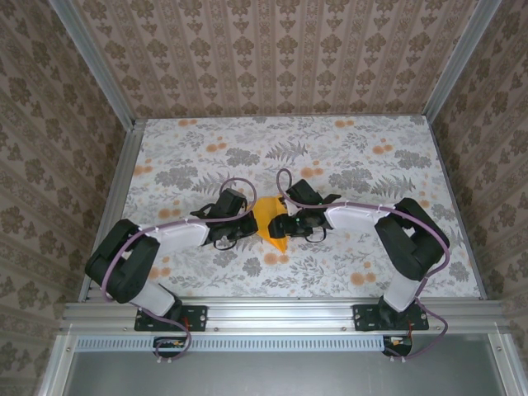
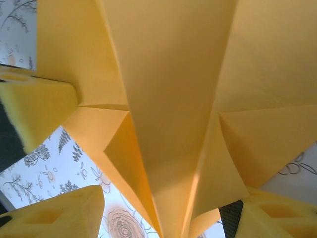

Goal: Fold a paper plane with a square sheet of paper (pick it up from the middle)
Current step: Pick up the paper plane from the center of the table.

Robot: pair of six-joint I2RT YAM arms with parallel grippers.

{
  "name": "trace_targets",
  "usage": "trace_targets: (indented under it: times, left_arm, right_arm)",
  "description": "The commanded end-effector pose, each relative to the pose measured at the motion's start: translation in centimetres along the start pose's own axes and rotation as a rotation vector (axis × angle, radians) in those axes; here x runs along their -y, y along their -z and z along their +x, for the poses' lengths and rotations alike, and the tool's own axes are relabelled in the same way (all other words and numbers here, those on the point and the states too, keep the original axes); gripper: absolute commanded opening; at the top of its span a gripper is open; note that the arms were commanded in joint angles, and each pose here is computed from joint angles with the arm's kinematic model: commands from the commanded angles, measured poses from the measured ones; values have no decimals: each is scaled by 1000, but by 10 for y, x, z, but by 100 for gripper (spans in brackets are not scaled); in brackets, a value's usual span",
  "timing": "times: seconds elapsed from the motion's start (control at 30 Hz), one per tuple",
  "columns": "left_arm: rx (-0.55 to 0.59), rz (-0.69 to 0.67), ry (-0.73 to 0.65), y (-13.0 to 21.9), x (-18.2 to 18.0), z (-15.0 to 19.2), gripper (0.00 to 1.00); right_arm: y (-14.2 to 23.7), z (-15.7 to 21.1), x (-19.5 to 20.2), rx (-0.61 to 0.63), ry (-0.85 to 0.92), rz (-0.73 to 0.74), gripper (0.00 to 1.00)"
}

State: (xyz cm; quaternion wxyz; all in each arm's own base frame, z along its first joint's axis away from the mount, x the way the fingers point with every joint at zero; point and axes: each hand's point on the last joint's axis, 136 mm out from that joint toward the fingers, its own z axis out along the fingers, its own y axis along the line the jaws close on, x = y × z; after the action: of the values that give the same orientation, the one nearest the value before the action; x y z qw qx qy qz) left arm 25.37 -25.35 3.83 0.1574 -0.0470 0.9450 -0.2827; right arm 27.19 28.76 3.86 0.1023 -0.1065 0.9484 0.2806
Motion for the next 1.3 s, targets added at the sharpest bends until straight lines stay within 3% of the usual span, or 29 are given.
trace_targets:
  times: [0.0,0.27,0.53,0.9,1.0,1.27]
  left_arm:
    - [-7,-4,15,-1,1,-3,0]
    - [-14,-4,18,-4,0,-2,0]
    - [-18,7,19,-5,2,-1,0]
    - [-22,29,19,-5,7,-2,0]
    - [-21,34,20,-4,9,-2,0]
    - [32,8,84,15,-6,-12,22]
  right_arm:
    - [0,-5,-19,0,44,-53,63]
    - [-4,-8,-11,1,53,20,58]
    - [-8,-5,-1,-16,94,128,47]
    - [-10,-3,-4,-26,137,191,48]
    - [-12,-4,-2,-29,137,211,43]
    - [-11,-6,4,-28,127,267,28]
